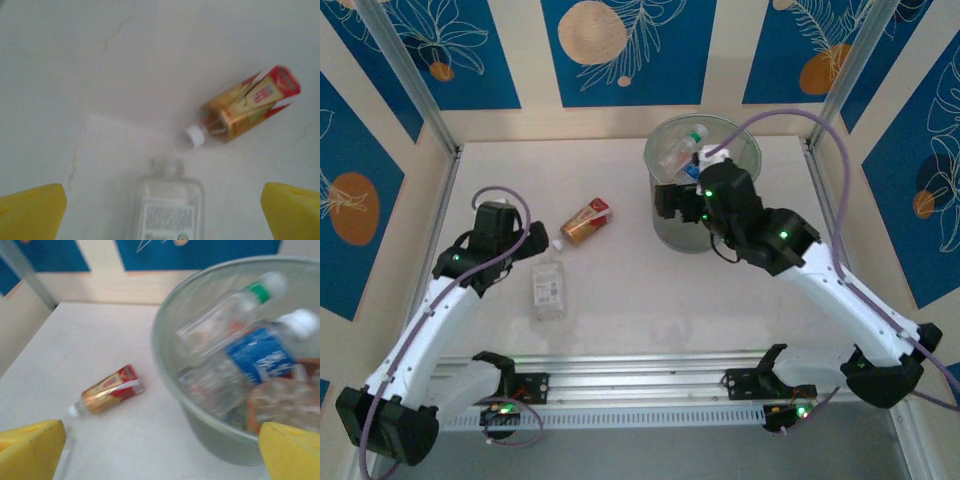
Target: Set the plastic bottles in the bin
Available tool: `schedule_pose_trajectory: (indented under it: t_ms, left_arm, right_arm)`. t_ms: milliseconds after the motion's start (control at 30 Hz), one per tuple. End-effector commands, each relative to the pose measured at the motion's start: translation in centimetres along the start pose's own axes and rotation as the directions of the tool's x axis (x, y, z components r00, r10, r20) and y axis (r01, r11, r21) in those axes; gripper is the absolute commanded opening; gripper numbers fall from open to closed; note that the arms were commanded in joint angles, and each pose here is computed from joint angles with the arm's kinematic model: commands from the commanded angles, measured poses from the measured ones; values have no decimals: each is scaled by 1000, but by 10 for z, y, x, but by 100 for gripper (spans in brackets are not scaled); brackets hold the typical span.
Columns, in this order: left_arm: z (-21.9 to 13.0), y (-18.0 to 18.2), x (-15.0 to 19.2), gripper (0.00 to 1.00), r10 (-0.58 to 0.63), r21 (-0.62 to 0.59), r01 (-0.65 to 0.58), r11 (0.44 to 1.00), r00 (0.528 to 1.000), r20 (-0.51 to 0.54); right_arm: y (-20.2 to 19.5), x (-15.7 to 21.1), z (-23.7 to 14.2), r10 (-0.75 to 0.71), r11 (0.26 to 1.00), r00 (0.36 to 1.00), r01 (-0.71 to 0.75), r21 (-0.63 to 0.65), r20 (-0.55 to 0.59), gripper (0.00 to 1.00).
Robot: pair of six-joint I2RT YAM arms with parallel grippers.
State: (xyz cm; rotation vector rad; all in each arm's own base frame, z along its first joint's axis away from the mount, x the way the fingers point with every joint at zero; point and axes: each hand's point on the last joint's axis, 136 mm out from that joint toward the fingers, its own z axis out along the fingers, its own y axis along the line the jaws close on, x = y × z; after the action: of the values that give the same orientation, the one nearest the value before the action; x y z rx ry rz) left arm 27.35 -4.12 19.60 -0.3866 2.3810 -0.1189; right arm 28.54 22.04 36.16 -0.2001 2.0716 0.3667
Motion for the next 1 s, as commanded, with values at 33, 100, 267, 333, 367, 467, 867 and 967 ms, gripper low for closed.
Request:
schedule_pose_trajectory:
  t_ms: [33,100,267,333,367,467,867,967]
  left_arm:
    - [8,2,49,99,-77,51,86,995,982,-172]
    - [13,5,60,99,-102,52,114,992,975,-198]
    - [29,0,78,100,-144,122,178,976,958,-248]
    - [35,-4,84,99,-134,150,178,973,955,-263]
    - [38,-5,87,100,-122,164,171,972,955,-271]
    - [47,-16,95,100,-89,229,162,960,950,-299]
    - [56,-37,111,100,-63,329,196,924,925,-374]
    - [56,-44,116,99,-98,352,251,902,912,-399]
  right_arm:
    - [48,25,12,17,989,994,-32,-145,-104,99]
    - [63,43,21,-4,985,987,-23,-169,-160,99]
    - [71,92,43,-36,992,954,-3,-129,-297,99]
    - [69,102,47,-37,994,945,2,-109,-325,99]
    - [68,105,47,-36,995,943,2,-103,-332,99]
    - [64,109,50,-35,996,942,6,-87,-334,99]
    - [57,125,69,-22,999,924,3,-49,-382,99]
    - [56,130,75,-9,999,916,-10,-45,-400,99]
